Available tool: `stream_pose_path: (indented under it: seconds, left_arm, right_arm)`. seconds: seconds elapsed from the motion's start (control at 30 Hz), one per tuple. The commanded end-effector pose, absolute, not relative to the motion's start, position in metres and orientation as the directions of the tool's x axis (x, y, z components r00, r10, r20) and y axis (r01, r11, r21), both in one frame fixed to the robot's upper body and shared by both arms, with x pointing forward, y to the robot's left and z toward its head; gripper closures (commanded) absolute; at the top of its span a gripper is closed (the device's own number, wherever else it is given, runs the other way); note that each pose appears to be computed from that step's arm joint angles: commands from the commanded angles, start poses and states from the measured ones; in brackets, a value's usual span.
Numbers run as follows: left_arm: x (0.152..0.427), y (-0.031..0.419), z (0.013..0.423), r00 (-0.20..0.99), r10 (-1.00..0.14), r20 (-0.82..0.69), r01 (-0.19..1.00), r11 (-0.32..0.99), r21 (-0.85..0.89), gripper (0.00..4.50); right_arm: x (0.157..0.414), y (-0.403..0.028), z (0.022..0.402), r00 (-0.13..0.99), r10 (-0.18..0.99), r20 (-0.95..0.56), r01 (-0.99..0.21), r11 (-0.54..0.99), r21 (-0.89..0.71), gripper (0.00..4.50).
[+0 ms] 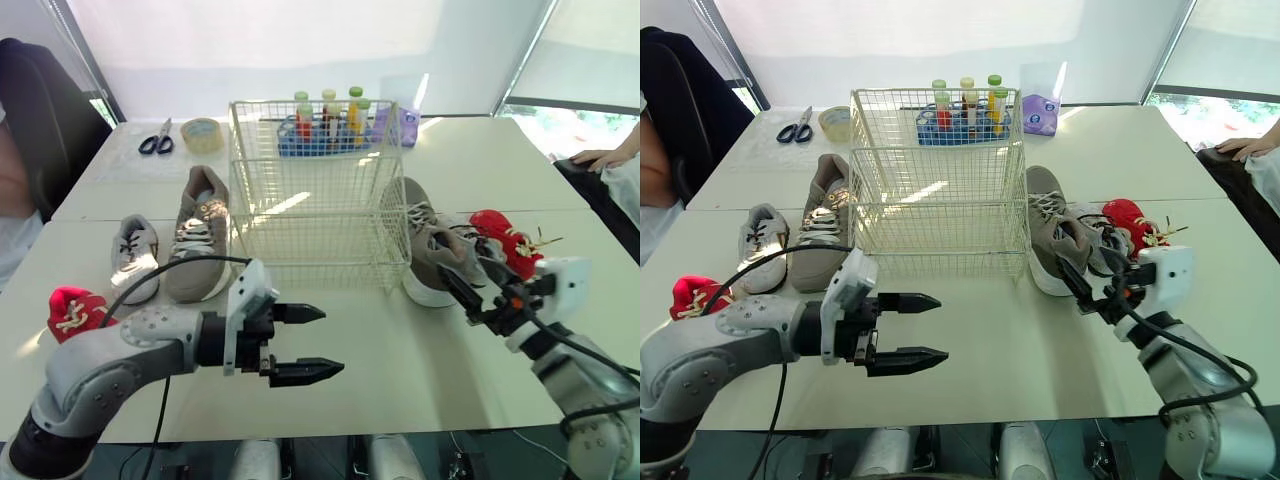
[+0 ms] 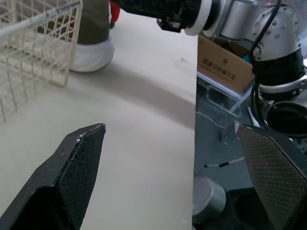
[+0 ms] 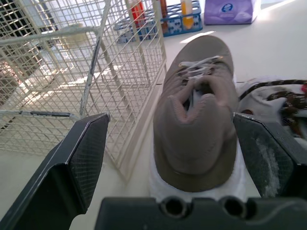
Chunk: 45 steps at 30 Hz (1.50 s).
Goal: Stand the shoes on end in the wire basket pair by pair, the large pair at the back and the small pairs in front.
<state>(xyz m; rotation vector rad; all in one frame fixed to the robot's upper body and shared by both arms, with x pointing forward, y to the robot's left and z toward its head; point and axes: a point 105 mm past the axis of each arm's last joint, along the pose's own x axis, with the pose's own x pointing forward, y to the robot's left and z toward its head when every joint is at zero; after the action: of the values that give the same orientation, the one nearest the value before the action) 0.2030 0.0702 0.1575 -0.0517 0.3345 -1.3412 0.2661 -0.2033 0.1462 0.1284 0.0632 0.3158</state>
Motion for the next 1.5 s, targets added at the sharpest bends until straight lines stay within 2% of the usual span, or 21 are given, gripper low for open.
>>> stream_pose_path:
  seconds: [0.03,0.27,0.37,0.47,0.67,0.73,0.77,0.97,1.07,1.17,1.33,1.5]
  left_arm:
    - [0.197,0.064,0.156,0.207,-0.961,-0.181,0.946,0.244,-0.212,0.0]
    - [0.198,0.062,0.147,0.253,-0.955,-0.156,0.92,0.287,-0.267,0.0]
    - [0.2,0.064,0.145,0.265,-0.951,-0.162,0.916,0.3,-0.265,0.0]
    - [0.201,0.064,0.144,0.272,-0.948,-0.167,0.915,0.308,-0.262,0.0]
    - [0.206,0.067,0.142,0.288,-0.941,-0.179,0.913,0.326,-0.246,0.0]
    - [0.208,0.068,0.142,0.296,-0.938,-0.181,0.912,0.334,-0.24,0.0]
    - [0.209,0.068,0.142,0.298,-0.937,-0.181,0.911,0.336,-0.239,0.0]
    - [0.208,0.071,0.142,0.27,-0.945,-0.183,0.913,0.312,-0.264,0.0]
    - [0.206,0.075,0.144,0.246,-0.953,-0.176,0.912,0.289,-0.292,0.0]
    - [0.205,0.08,0.146,0.221,-0.958,-0.183,0.912,0.269,-0.308,0.0]
    - [0.211,0.086,0.159,0.212,-0.965,-0.156,0.913,0.252,-0.321,0.0]
    - [0.208,0.096,0.193,0.176,-0.981,-0.075,0.916,0.192,-0.351,0.0]
  right_arm:
    - [0.28,-0.21,0.141,0.969,0.245,-0.023,-0.242,0.966,0.091,0.09]
    - [0.302,-0.203,0.128,0.972,0.233,-0.015,-0.231,0.969,0.088,0.09]
    - [0.308,-0.204,0.128,0.978,0.207,0.015,-0.207,0.968,0.145,0.09]
    - [0.313,-0.204,0.126,0.98,0.197,0.012,-0.197,0.97,0.14,0.82]
    - [0.312,-0.203,0.113,0.979,0.199,-0.048,-0.196,0.979,0.057,3.53]
    - [0.311,-0.204,0.114,0.98,0.192,-0.041,-0.19,0.98,0.052,4.15]
    - [0.311,-0.204,0.116,0.981,0.189,-0.033,-0.187,0.981,0.055,4.27]
    - [0.311,-0.225,0.19,0.968,0.119,0.222,-0.135,0.989,0.058,4.27]
    - [0.304,-0.235,0.244,0.927,0.124,0.355,-0.15,0.988,0.046,4.27]
    - [0.29,-0.233,0.285,0.89,0.227,0.395,-0.223,0.973,-0.058,4.27]
    - [0.279,-0.262,0.353,0.853,0.255,0.456,-0.165,0.96,-0.228,4.27]
    - [0.27,-0.248,0.418,0.733,0.506,0.455,-0.318,0.845,-0.429,4.27]
